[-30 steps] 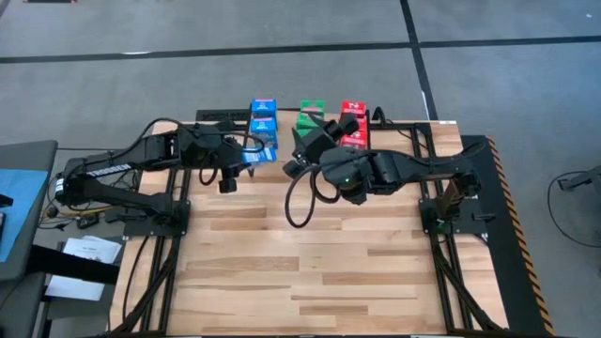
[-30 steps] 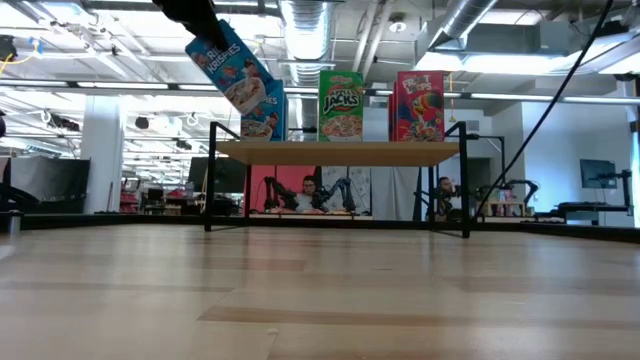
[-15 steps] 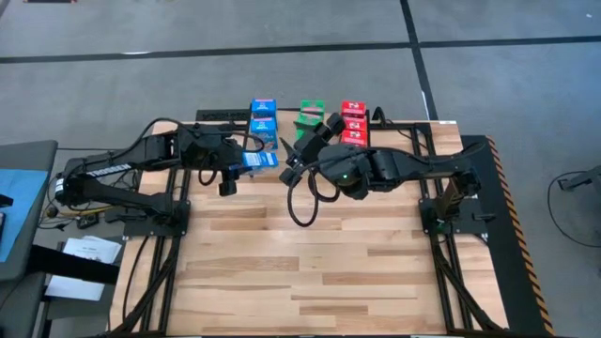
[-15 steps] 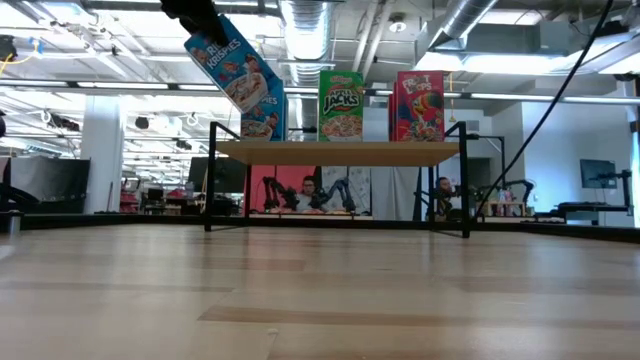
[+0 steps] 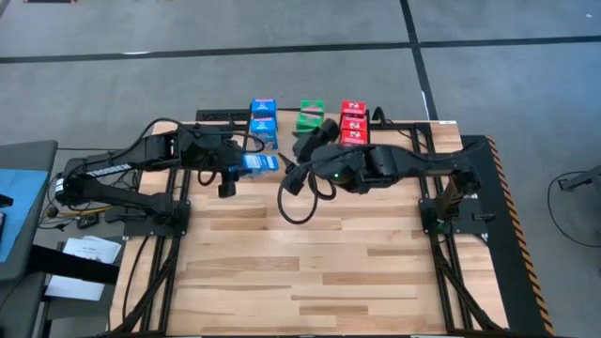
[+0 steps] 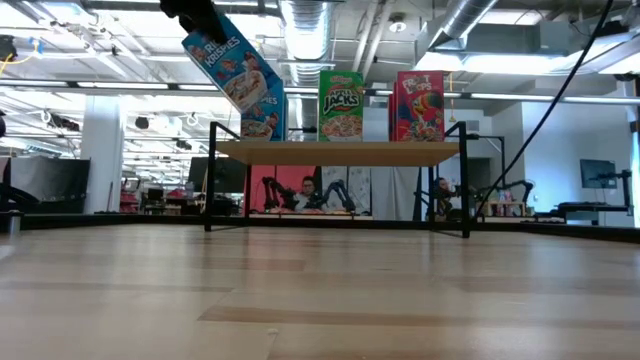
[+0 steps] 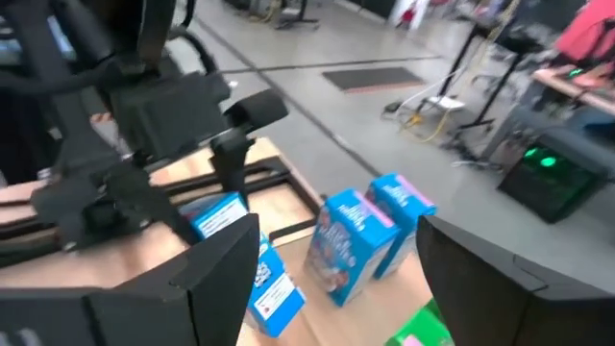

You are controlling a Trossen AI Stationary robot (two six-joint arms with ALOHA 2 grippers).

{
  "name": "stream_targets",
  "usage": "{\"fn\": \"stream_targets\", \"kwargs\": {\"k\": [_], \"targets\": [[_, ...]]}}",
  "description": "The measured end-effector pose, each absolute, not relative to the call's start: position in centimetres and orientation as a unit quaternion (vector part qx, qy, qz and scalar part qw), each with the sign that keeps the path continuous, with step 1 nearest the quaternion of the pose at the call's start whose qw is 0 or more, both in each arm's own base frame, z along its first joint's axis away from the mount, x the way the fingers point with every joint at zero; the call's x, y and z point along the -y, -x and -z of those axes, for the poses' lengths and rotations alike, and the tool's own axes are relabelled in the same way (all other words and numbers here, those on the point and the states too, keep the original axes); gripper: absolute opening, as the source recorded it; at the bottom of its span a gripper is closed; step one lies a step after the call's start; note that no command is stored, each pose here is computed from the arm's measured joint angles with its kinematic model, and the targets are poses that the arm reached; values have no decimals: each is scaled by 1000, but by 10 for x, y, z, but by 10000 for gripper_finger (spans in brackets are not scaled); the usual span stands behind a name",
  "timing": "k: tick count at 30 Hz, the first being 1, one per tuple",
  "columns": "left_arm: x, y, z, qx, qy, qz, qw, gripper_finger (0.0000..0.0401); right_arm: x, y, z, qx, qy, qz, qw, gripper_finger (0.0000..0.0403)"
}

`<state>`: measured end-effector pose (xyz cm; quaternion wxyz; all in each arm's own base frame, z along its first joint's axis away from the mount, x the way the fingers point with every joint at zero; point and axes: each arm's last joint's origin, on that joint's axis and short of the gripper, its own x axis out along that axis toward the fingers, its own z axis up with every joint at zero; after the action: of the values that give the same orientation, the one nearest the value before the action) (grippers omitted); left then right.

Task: Stack cereal on shelf
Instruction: Put the blue cereal box on the shelf aligned with the other blue cereal boxes

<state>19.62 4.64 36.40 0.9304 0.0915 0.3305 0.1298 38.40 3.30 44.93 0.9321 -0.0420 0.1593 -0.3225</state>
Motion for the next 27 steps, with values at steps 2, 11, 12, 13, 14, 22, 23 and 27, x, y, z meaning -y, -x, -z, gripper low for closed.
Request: {"fn": "stream_targets", "kwargs": {"k": [2,11,12,13,14,22,23,27], "targets": [[-46,-196,-364,-329,-87,-125,932,179,-31,-384,-448,-167,40,308,936,313],[-46,-196,-364,-326,-63,-125,935,179,-28,-387,-447,-174,28,261,949,320],[-45,-197,-364,-325,-61,-125,935,179,-27,-387,-447,-174,26,255,951,320],[-45,-197,-364,-325,-60,-125,935,179,-26,-387,-447,-175,24,251,952,320],[-44,-197,-364,-325,-60,-124,936,179,-25,-388,-446,-177,24,248,952,320],[-36,-200,-366,-313,-68,-104,942,179,-22,-405,-429,-205,37,204,957,320],[-35,-200,-366,-313,-70,-102,942,179,-22,-406,-427,-212,45,200,955,320],[-32,-201,-366,-310,-76,-95,943,179,-24,-413,-420,-224,70,171,957,320]]}}
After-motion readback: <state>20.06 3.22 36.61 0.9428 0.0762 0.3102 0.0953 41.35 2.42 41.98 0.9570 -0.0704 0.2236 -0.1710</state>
